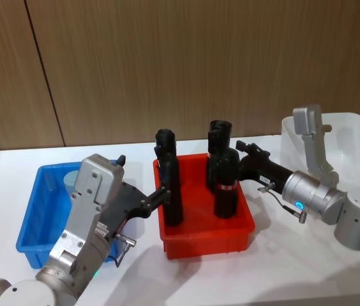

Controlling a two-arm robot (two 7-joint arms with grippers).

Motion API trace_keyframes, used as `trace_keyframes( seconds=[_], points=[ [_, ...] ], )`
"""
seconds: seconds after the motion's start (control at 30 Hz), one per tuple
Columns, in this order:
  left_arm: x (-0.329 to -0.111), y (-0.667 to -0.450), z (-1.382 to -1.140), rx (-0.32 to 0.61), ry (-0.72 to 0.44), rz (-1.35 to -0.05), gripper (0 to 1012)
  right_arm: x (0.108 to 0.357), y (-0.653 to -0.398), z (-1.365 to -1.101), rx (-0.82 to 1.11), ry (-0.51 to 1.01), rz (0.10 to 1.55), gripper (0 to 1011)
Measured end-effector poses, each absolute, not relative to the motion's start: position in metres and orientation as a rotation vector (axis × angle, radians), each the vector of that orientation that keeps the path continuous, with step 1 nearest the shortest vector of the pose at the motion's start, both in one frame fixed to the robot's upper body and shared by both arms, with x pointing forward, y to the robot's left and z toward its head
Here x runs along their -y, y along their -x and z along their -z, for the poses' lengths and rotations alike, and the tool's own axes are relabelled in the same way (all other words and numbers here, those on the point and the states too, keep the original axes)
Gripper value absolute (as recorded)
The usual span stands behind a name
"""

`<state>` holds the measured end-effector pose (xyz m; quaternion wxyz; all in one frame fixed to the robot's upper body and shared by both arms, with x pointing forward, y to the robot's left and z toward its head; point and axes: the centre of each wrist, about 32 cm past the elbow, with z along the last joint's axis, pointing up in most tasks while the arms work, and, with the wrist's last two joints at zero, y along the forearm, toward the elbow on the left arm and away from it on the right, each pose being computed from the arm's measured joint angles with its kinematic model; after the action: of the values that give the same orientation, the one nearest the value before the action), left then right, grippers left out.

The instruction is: Pick the cotton swabs from the blue box and place them into the white box.

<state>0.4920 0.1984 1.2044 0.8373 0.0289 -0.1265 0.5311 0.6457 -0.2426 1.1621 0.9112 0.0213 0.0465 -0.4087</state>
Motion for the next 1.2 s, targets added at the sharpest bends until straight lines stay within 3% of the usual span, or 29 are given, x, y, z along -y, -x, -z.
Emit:
trace_keyframes(
  seconds=[0.97,1.2],
  points=[
    [-0.198,-0.492,-1.204,0.268,-0.061,-1.124,1003,0.237,-0.658,-1.154,-0.093,-0.004,0.817,1002],
    [-0.198,-0.492,-1.204,0.268,-0.061,-1.124,1003,0.234,-0.660,-1.152,-0.092,0.008,0.808,835]
  ],
)
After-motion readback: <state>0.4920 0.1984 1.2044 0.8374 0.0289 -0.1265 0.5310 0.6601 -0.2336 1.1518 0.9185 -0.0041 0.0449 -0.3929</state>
